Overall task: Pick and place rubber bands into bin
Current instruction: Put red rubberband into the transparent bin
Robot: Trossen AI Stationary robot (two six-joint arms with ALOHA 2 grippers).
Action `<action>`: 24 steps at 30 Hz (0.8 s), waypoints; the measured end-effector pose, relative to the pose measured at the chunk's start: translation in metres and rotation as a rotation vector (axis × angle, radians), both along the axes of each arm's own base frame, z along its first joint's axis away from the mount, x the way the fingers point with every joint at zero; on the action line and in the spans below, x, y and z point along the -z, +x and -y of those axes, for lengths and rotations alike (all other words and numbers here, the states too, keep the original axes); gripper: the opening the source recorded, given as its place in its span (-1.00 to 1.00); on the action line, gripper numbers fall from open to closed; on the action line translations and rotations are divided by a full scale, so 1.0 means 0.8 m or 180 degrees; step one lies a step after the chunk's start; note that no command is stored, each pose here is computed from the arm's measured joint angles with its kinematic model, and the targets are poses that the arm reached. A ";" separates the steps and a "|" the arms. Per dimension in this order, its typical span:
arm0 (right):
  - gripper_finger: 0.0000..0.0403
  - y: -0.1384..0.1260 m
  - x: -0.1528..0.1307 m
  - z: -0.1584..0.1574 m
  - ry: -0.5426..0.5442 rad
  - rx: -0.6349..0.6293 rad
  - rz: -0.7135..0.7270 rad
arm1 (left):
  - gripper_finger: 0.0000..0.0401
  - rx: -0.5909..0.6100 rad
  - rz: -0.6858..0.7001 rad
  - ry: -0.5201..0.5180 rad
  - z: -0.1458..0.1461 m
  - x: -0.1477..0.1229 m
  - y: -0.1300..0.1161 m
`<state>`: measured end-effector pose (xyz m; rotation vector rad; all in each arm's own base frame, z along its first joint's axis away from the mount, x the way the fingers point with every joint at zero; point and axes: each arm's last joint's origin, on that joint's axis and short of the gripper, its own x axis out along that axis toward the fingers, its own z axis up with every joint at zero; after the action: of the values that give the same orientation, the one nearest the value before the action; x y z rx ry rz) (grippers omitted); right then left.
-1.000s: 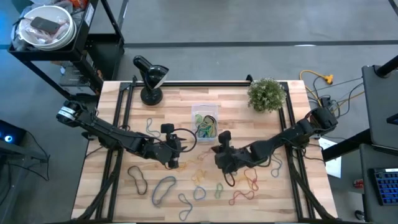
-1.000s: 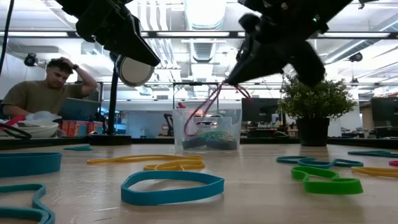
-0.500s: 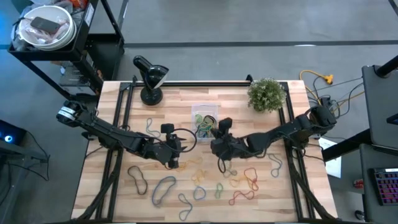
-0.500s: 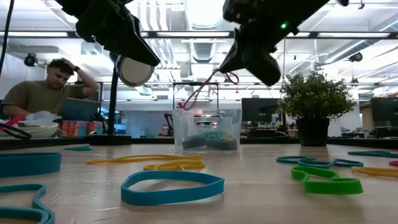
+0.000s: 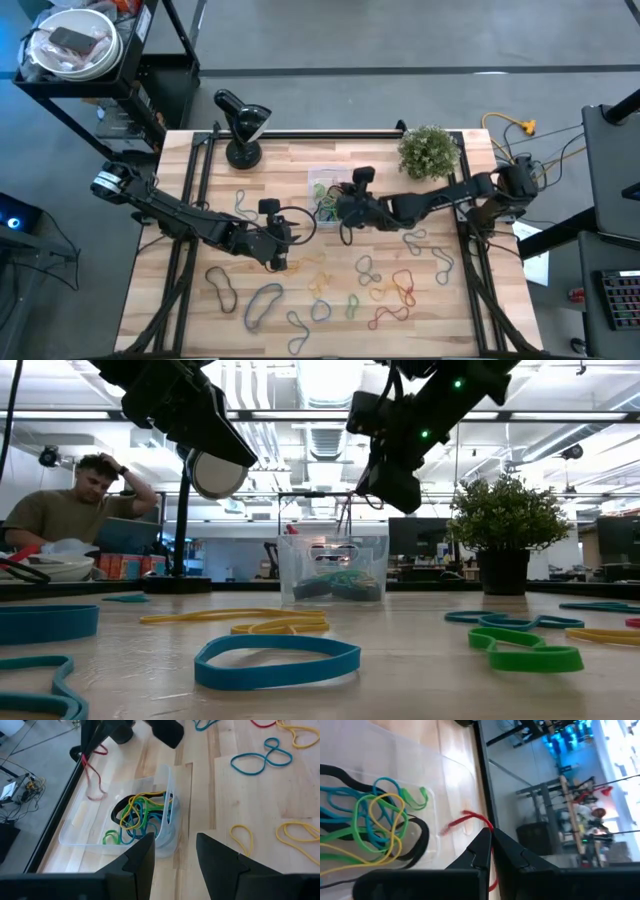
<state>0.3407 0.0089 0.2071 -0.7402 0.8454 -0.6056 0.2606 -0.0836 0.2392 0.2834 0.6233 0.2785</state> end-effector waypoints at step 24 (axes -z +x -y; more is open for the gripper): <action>-0.94 0.008 0.000 0.013 0.0422 -0.0436 0.0096 | -0.35 -0.0002 -0.0044 0.0015 0.000 0.001 -0.001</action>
<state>0.3470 -0.0017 0.2068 -0.6608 0.7922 -0.4330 0.2597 -0.0832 0.2380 0.2899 0.6365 0.2789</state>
